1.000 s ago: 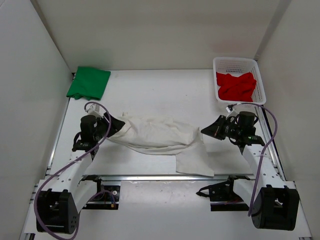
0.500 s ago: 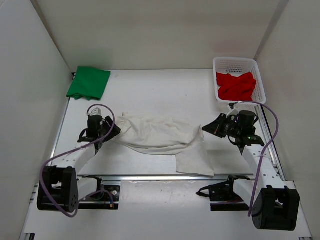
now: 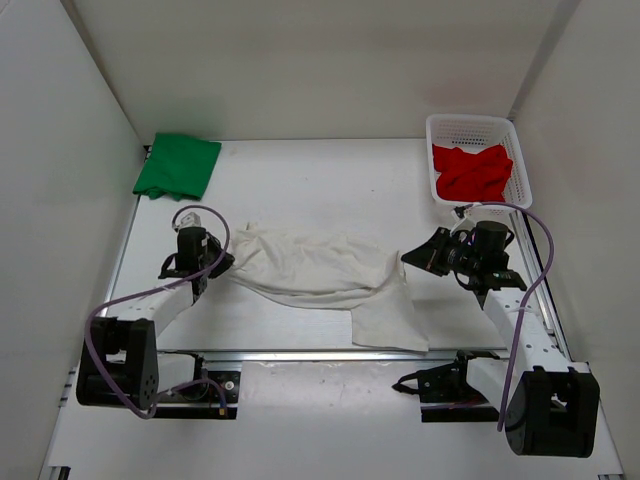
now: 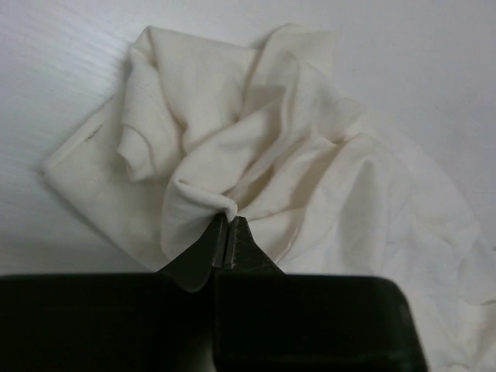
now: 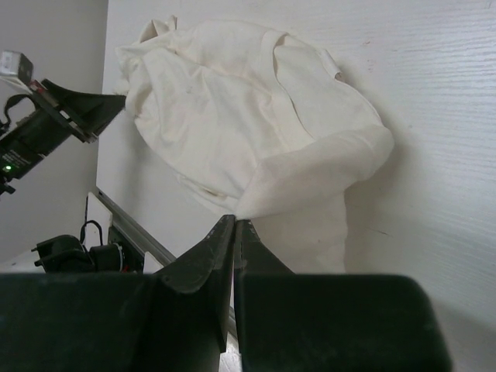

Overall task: Fold and stack the t-shirts
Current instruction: Flatten out the tshirt

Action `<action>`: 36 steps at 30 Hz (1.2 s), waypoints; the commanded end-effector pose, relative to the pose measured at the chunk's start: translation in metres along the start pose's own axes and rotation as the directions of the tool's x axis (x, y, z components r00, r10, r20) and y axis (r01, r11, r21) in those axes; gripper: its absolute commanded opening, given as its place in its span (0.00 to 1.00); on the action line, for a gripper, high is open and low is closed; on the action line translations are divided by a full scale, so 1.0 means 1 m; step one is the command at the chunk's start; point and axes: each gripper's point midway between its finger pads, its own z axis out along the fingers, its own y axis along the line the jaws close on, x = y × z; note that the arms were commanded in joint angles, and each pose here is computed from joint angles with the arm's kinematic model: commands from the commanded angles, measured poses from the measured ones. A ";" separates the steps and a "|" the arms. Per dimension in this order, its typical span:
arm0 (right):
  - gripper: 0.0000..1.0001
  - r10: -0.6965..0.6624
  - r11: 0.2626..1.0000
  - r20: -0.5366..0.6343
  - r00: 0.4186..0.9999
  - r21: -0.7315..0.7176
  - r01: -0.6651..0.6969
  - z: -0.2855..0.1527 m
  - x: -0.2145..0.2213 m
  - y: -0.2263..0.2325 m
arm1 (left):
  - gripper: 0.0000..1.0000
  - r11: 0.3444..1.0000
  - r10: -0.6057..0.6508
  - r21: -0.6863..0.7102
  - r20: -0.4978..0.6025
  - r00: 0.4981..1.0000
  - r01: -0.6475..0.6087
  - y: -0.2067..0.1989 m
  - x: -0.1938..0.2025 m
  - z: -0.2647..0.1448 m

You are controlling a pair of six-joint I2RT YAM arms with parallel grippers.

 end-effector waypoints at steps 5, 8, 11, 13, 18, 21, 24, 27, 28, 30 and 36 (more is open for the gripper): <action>0.00 -0.069 0.997 0.030 0.997 -0.028 0.070 0.000 -0.012 0.014 | 0.00 0.970 -0.002 0.236 0.211 0.977 -0.049 -0.088 -0.088 -0.079; 0.00 -0.087 0.996 0.039 0.995 -0.026 0.088 -0.003 -0.014 0.018 | 0.00 0.968 0.012 0.240 0.248 0.969 -0.074 -0.082 -0.093 -0.116; 0.00 -0.105 0.994 0.023 0.994 -0.035 0.105 -0.001 -0.008 0.026 | 0.00 0.971 0.011 0.228 0.253 0.967 -0.070 -0.074 -0.092 -0.150; 0.00 -0.126 0.992 0.017 0.992 -0.030 0.126 -0.001 -0.005 0.029 | 0.00 0.968 0.038 0.232 0.252 0.967 -0.098 -0.082 -0.092 -0.169; 0.00 -0.158 0.986 0.027 0.987 -0.041 0.159 -0.001 -0.008 0.042 | 0.00 0.928 0.041 0.331 0.363 0.931 -0.170 -0.143 -0.151 -0.254; 0.00 -0.154 0.988 0.027 0.988 -0.026 0.155 0.000 -0.008 0.038 | 0.00 0.898 0.040 0.386 0.409 0.911 -0.213 -0.186 -0.190 -0.290; 0.00 -0.134 0.991 0.025 0.991 -0.017 0.135 0.002 -0.010 0.034 | 0.00 0.891 0.055 0.389 0.418 0.907 -0.233 -0.213 -0.222 -0.264; 0.00 -0.129 0.992 0.020 0.991 -0.011 0.129 0.004 -0.012 0.032 | 0.00 0.903 0.058 0.390 0.302 0.952 -0.179 -0.213 -0.229 -0.177; 0.00 -0.126 0.992 0.025 0.992 -0.005 0.126 0.004 -0.015 0.030 | 0.00 0.917 0.067 0.367 0.244 0.968 -0.156 -0.210 -0.224 -0.141; 0.00 -0.111 0.994 0.015 0.994 0.003 0.111 0.006 -0.016 0.026 | 0.00 0.933 0.107 0.318 0.209 0.972 -0.171 -0.211 -0.225 -0.089; 0.00 -0.021 0.998 0.011 1.000 0.053 0.020 0.017 -0.034 0.004 | 0.03 0.960 0.240 0.137 0.057 0.969 -0.245 -0.212 -0.213 0.084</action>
